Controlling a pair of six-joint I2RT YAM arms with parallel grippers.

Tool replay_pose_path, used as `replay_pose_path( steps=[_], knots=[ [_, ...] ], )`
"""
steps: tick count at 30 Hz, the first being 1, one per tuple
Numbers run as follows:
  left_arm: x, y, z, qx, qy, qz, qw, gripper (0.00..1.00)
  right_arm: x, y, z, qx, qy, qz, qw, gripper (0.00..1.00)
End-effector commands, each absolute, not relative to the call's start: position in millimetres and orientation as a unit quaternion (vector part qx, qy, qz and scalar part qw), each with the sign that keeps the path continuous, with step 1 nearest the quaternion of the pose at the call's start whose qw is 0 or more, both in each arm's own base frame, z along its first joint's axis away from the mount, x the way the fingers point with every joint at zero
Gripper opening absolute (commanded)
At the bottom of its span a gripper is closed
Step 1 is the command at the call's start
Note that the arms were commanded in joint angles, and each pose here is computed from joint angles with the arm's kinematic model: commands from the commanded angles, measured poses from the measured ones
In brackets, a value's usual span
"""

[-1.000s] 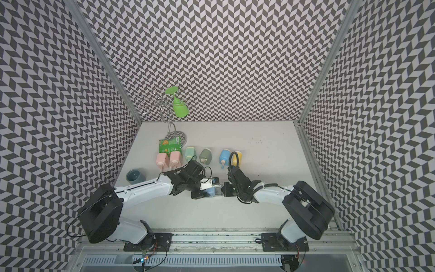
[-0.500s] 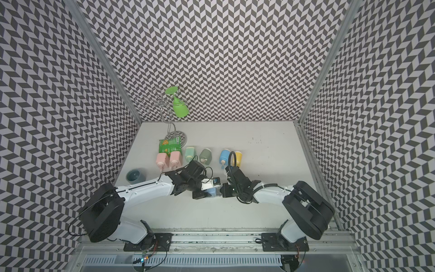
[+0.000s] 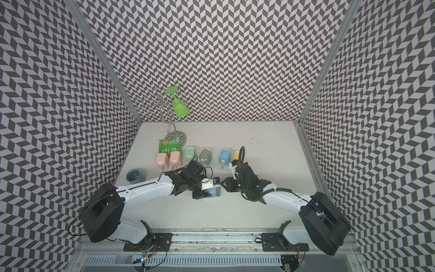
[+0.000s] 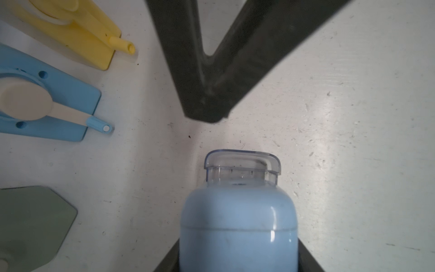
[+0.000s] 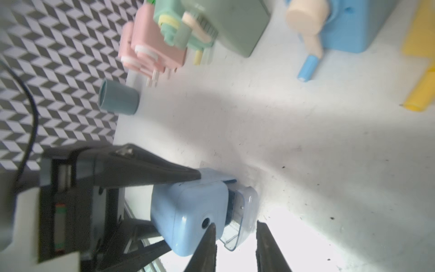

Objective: Put the tray back into the pencil sharpener
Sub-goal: Close the container of the pencil sharpener.

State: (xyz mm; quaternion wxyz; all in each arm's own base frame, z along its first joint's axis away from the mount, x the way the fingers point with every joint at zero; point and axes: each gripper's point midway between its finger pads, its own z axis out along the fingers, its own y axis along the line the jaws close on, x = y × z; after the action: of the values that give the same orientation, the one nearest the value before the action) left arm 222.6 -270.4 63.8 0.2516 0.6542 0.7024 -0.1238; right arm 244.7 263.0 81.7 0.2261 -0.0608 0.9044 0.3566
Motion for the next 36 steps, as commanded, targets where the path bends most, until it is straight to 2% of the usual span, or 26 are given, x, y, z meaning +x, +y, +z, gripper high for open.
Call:
replay_pose_path(
  steps=[1,9,22,28,33,36],
  knots=[
    [222.3,-261.9,43.3,0.656,0.711,-0.102,0.232,0.49,236.9,257.0,53.8,-0.047,0.917,0.345,0.196,0.22],
    [219.7,-262.4,41.9,0.654,0.712,-0.11,0.23,0.49,220.6,295.6,55.0,-0.085,0.897,0.4,0.169,0.18],
    [217.1,-265.8,40.7,0.657,0.709,-0.122,0.225,0.49,210.7,321.7,56.2,-0.119,0.875,0.448,0.142,0.18],
    [217.4,-267.7,39.8,0.656,0.708,-0.127,0.227,0.48,217.3,313.4,58.7,-0.105,0.878,0.439,0.158,0.18],
    [217.6,-267.9,41.4,0.657,0.708,-0.126,0.229,0.48,238.9,276.7,46.5,-0.049,0.906,0.373,0.193,0.18],
    [217.6,-267.5,40.9,0.656,0.708,-0.126,0.228,0.48,237.9,286.0,45.4,-0.056,0.901,0.389,0.181,0.19]
  ],
)
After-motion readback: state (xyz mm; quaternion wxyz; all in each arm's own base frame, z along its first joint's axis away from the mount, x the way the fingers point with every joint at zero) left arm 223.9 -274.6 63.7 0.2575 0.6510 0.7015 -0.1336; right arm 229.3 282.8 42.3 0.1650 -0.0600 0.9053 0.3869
